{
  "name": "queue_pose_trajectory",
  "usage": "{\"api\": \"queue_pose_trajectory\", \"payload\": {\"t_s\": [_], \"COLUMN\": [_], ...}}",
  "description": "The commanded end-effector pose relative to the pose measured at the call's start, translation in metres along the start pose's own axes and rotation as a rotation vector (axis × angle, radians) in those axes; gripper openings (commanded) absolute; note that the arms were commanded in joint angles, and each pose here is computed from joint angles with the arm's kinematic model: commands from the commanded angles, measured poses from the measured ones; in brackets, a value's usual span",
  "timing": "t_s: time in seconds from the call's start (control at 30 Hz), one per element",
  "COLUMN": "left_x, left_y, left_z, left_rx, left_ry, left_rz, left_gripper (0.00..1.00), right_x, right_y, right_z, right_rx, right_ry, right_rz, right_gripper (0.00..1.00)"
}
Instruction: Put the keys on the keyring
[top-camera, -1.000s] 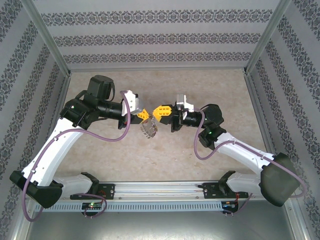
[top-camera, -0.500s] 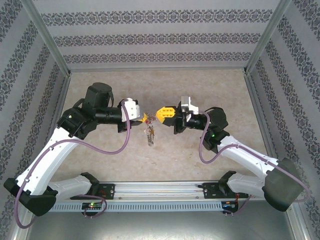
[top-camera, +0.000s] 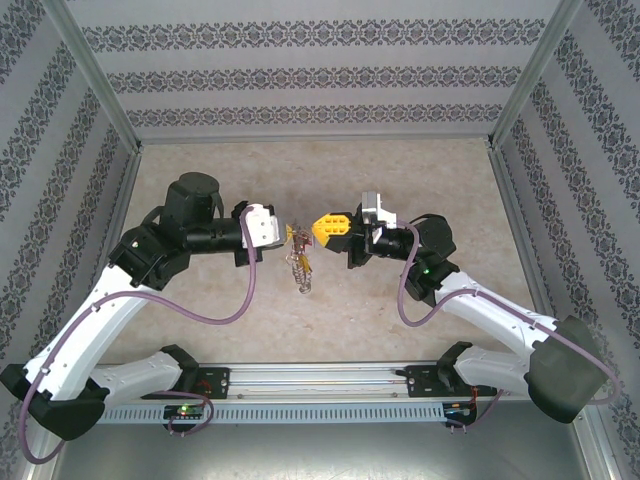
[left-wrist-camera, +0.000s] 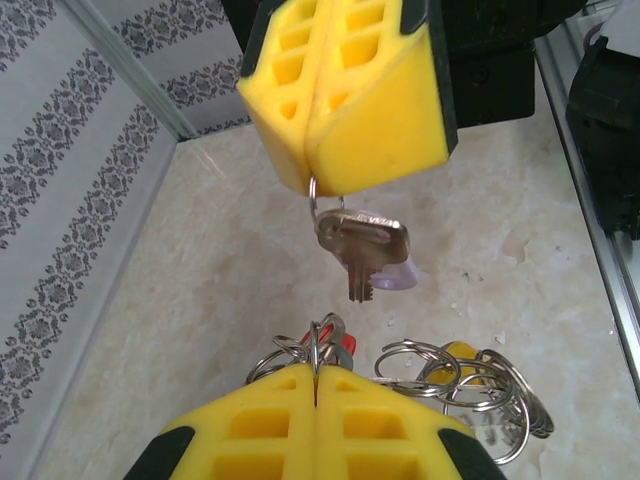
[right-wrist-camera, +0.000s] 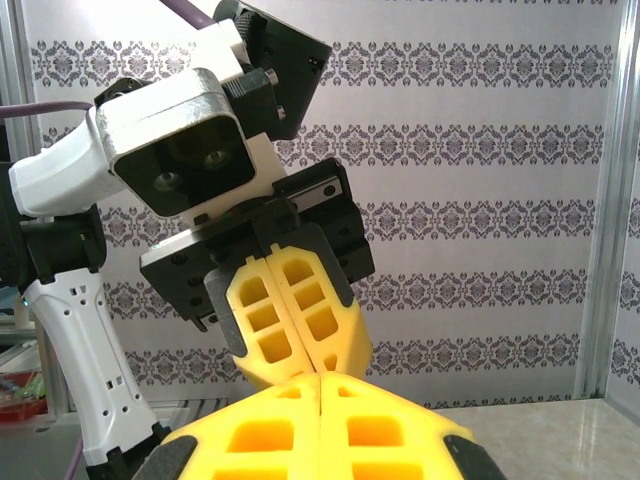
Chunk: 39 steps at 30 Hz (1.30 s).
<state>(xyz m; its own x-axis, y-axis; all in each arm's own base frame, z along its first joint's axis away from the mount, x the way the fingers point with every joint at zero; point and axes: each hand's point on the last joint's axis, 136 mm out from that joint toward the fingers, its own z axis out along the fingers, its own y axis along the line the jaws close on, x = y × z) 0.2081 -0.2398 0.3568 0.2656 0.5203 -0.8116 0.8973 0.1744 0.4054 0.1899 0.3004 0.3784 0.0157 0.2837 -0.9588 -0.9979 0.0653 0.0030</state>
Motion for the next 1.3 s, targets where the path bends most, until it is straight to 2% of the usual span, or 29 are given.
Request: {"api": "queue_pose_trajectory", "payload": {"t_s": [0.0, 0.27, 0.53, 0.9, 1.27], "left_x": [-0.029, -0.053, -0.061, -0.059, -0.06], "left_y": [-0.001, -0.006, 0.0, 0.005, 0.006], "left_z": [-0.008, -0.028, -0.035, -0.036, -0.038], "left_rx": [0.008, 0.141, 0.206, 0.209, 0.204], "left_ry": [-0.111, -0.282, -0.374, -0.394, -0.405], "left_rz": [0.037, -0.047, -0.106, -0.13, -0.137], "left_gripper": [0.0, 0.0, 0.0, 0.0, 0.0], "right_x": [-0.011, -0.025, -0.03, -0.051, -0.055], "right_y": [0.001, 0.007, 0.01, 0.016, 0.019], "right_z": [-0.001, 0.0, 0.0, 0.015, 0.022], "right_rx": [-0.007, -0.025, -0.036, -0.046, -0.034], "right_ry": [-0.028, -0.05, -0.071, -0.157, -0.181], "right_rz": [-0.024, -0.046, -0.055, -0.076, -0.093], "right_gripper": [0.0, 0.0, 0.0, 0.0, 0.0]}}
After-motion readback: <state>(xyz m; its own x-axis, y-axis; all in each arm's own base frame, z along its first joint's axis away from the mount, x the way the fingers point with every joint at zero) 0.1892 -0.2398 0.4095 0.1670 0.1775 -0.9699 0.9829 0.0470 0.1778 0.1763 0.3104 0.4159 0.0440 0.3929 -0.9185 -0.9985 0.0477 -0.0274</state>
